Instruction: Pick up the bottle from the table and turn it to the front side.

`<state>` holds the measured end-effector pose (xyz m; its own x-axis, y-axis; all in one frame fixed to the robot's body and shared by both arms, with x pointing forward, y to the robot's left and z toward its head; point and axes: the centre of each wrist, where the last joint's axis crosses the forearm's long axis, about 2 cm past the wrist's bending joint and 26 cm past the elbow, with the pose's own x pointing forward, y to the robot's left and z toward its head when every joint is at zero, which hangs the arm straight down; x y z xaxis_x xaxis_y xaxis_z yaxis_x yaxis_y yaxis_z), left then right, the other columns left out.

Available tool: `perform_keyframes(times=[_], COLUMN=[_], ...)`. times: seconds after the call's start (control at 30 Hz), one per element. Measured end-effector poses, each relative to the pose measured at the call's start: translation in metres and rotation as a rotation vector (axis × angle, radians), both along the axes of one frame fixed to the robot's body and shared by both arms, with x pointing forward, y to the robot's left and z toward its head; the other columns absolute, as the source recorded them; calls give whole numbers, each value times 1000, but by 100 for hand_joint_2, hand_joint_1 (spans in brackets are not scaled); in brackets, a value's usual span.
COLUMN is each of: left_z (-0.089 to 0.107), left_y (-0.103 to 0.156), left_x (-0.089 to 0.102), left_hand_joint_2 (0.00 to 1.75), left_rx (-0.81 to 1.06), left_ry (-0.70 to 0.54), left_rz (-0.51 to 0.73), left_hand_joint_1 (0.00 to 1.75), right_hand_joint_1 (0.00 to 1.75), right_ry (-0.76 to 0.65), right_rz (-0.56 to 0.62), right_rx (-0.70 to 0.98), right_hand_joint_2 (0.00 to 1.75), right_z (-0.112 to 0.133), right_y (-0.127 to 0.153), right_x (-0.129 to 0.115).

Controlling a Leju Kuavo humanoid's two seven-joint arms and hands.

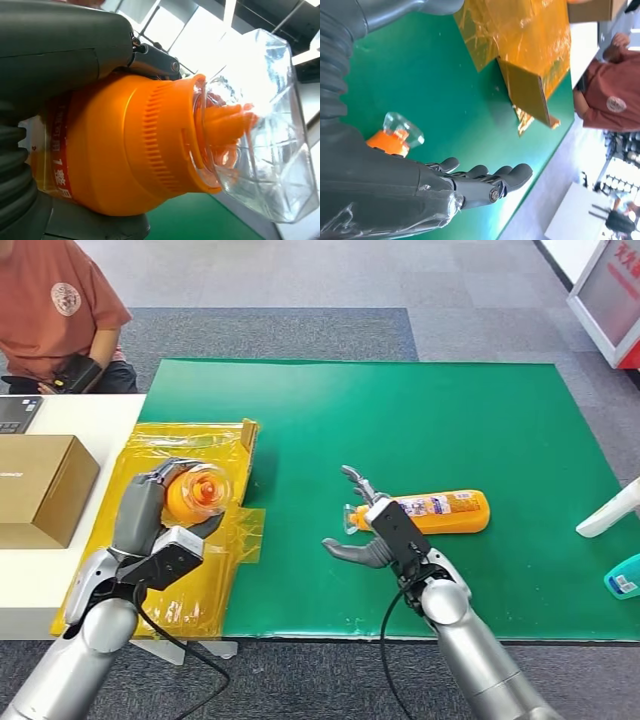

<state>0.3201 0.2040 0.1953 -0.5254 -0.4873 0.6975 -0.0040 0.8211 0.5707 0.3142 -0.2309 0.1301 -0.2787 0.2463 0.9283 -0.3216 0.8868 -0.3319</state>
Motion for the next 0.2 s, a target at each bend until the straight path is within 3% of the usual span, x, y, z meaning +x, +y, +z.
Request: perform_keyframes(times=[0.2], left_z=[-18], left_y=[17], left_x=[1], left_hand_joint_2=[175], left_rx=[261], left_ry=[-28], left_rz=[150], left_hand_joint_1=[175], right_hand_joint_1=[0], right_ry=[-28], right_rz=[-14], right_rx=[0], right_hand_joint_2=[175], right_z=[9], right_y=[-6], right_x=[0])
